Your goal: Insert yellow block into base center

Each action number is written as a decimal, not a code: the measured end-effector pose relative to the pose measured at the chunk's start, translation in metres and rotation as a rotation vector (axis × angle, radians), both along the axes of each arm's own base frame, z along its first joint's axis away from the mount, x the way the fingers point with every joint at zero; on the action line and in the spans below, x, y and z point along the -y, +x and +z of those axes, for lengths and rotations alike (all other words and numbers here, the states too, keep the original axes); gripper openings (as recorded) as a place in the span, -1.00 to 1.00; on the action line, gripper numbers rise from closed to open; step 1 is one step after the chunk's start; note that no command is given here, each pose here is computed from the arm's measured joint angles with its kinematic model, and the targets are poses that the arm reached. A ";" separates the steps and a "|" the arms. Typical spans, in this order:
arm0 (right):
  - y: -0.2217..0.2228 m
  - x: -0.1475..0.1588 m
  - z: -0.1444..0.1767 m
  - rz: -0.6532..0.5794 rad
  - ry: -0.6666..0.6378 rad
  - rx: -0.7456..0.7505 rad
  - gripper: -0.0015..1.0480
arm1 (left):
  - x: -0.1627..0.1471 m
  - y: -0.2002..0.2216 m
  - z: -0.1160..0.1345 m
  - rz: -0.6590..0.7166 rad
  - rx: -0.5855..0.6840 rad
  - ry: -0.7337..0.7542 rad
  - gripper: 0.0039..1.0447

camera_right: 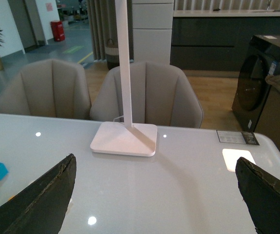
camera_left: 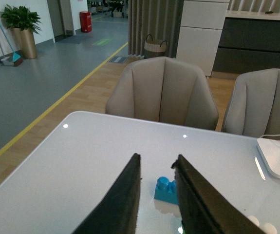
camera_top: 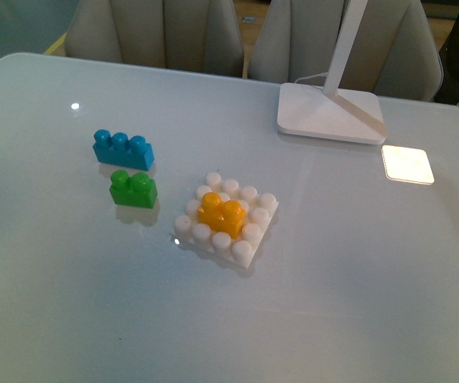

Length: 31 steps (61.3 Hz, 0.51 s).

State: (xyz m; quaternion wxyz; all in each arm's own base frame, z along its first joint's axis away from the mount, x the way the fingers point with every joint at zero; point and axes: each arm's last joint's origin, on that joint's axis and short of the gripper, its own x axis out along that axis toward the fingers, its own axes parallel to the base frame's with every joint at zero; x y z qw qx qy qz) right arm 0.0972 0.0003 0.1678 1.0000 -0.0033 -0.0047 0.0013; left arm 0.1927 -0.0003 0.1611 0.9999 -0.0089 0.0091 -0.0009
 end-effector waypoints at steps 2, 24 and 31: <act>0.000 0.000 0.000 0.000 0.000 0.000 0.83 | 0.000 -0.003 0.000 0.000 0.001 0.002 -0.76; 0.000 0.000 0.000 0.000 0.000 0.000 0.83 | 0.000 -0.040 0.002 0.000 0.004 0.006 -0.95; 0.000 0.000 0.000 0.000 0.000 0.000 0.83 | 0.000 -0.047 0.003 0.000 0.007 0.007 -0.95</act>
